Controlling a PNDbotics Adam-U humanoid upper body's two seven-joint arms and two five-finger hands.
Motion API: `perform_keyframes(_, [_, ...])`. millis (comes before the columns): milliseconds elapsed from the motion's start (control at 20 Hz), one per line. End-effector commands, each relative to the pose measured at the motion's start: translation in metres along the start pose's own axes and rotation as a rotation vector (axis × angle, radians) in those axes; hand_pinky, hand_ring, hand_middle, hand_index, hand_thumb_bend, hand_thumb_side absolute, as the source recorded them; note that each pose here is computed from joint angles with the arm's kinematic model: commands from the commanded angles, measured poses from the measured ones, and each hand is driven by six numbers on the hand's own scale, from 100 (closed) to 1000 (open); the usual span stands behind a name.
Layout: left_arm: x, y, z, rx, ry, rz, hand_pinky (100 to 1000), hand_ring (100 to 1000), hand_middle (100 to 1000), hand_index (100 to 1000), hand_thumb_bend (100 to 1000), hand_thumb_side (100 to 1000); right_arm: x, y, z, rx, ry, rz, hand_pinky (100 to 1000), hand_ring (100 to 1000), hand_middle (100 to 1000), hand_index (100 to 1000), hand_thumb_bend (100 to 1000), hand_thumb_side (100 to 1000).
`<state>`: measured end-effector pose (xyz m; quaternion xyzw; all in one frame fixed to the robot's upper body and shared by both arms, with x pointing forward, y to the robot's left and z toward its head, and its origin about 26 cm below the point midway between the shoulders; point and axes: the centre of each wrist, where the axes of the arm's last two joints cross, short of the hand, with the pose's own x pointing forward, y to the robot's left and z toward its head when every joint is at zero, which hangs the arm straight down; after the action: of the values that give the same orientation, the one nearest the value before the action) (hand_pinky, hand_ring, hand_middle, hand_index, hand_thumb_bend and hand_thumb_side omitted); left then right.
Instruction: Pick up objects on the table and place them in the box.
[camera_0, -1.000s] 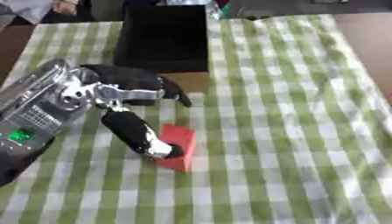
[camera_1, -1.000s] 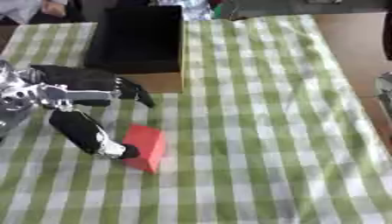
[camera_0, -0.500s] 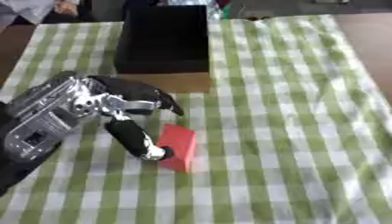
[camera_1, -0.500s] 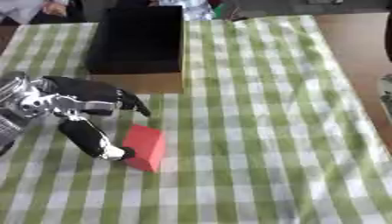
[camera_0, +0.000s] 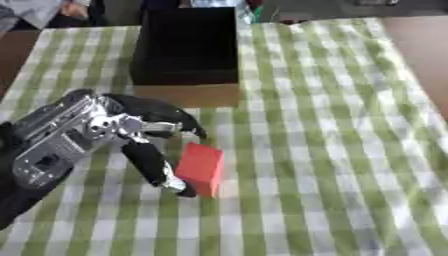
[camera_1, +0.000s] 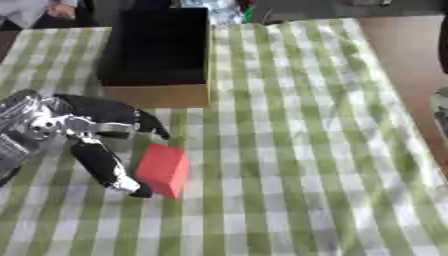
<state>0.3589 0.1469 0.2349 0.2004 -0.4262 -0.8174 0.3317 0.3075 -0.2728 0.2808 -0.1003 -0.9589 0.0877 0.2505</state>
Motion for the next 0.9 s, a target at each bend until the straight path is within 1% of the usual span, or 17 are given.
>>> perform_keyframes(50, [-0.003, 0.006, 0.002, 0.025, 0.037, -0.037, 1000, 963, 911, 966, 547, 656, 0.007, -0.002, -0.004, 0.003, -0.028, -0.001, 779, 734, 573, 824, 100, 676])
perform_keyframes(250, [-0.003, 0.003, -0.003, 0.022, 0.046, -0.054, 1000, 959, 900, 962, 537, 655, 0.006, -0.002, -0.003, 0.0, -0.025, -0.002, 780, 733, 571, 823, 100, 677])
perform_keyframes(500, [0.001, 0.001, -0.006, 0.024, 0.024, -0.053, 1000, 937, 867, 930, 519, 645, 0.005, -0.001, -0.002, 0.0, -0.017, -0.002, 781, 734, 570, 824, 100, 679])
perform_keyframes(650, [0.005, 0.003, -0.005, 0.034, -0.001, -0.047, 1000, 916, 830, 896, 511, 629, 0.005, -0.001, -0.002, 0.002, -0.014, 0.0, 781, 734, 570, 824, 100, 679])
perform_keyframes(700, [0.007, 0.004, -0.004, 0.04, -0.011, -0.047, 990, 884, 770, 844, 488, 608, 0.005, -0.002, -0.002, 0.001, -0.015, 0.0, 781, 734, 570, 824, 100, 679])
perform_keyframes(750, [0.009, 0.006, -0.002, 0.048, -0.019, -0.047, 990, 884, 770, 844, 488, 608, 0.005, -0.002, -0.002, 0.0, -0.015, 0.0, 781, 734, 570, 824, 100, 679])
perform_keyframes(800, [0.011, 0.007, 0.001, 0.057, -0.028, -0.046, 968, 851, 717, 791, 455, 595, 0.005, -0.002, -0.002, -0.001, -0.014, 0.0, 782, 734, 570, 824, 100, 679])
perform_keyframes(900, [0.015, 0.012, 0.008, 0.091, -0.036, -0.049, 942, 820, 669, 747, 345, 611, 0.005, -0.002, -0.002, -0.001, -0.01, 0.001, 782, 734, 570, 824, 100, 679])
